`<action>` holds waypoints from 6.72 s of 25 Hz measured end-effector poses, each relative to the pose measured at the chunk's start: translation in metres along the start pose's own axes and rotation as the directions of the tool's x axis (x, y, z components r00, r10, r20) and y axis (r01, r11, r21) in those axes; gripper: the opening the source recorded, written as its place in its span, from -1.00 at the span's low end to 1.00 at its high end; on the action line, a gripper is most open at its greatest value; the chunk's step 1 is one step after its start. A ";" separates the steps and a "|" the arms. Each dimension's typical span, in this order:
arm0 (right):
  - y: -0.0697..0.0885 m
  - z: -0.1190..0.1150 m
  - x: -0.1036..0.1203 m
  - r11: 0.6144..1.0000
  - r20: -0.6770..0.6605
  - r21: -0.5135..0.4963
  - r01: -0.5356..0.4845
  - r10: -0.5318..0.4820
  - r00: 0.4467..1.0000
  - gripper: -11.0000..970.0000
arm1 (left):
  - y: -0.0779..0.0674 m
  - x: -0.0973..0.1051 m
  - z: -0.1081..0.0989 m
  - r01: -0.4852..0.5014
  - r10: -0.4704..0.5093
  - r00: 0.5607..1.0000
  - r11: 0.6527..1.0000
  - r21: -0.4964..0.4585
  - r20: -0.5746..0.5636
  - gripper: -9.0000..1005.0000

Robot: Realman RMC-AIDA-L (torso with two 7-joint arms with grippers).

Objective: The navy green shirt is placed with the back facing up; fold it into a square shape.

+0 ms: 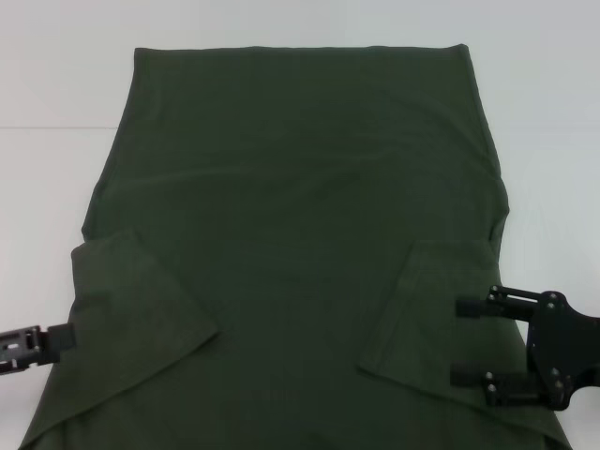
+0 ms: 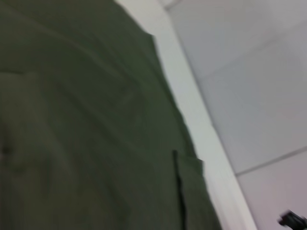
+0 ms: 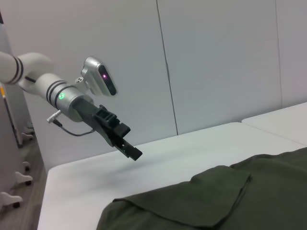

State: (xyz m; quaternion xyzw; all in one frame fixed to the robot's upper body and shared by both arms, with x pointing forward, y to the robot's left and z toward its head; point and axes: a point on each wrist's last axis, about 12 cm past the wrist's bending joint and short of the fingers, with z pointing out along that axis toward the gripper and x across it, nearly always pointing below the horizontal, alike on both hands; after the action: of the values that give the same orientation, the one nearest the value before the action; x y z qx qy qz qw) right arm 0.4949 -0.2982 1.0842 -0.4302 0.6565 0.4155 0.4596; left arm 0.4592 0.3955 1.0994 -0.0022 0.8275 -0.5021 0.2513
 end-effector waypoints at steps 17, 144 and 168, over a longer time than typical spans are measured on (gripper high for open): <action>0.013 -0.040 0.005 0.985 0.039 0.120 0.127 -0.133 0.990 0.75 | 0.012 -0.004 0.009 0.138 -0.144 0.987 0.987 -0.081 -0.068 0.68; 0.008 -0.016 0.015 0.976 -0.012 0.106 0.190 -0.190 0.982 0.73 | 0.015 -0.021 0.044 0.169 -0.309 0.905 0.892 -0.419 -0.293 0.58; 0.009 -0.020 0.013 0.975 0.010 0.112 0.189 -0.192 0.981 0.73 | 0.007 -0.025 0.051 0.068 -0.243 0.909 0.889 -0.453 -0.340 -0.85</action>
State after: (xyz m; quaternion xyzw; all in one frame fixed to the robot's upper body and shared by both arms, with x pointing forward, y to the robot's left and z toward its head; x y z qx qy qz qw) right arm 0.4788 -0.3164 1.0781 -0.4606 0.6294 0.3370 0.5274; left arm 0.5046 0.3630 1.0848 -0.0260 0.9478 -0.3158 0.0342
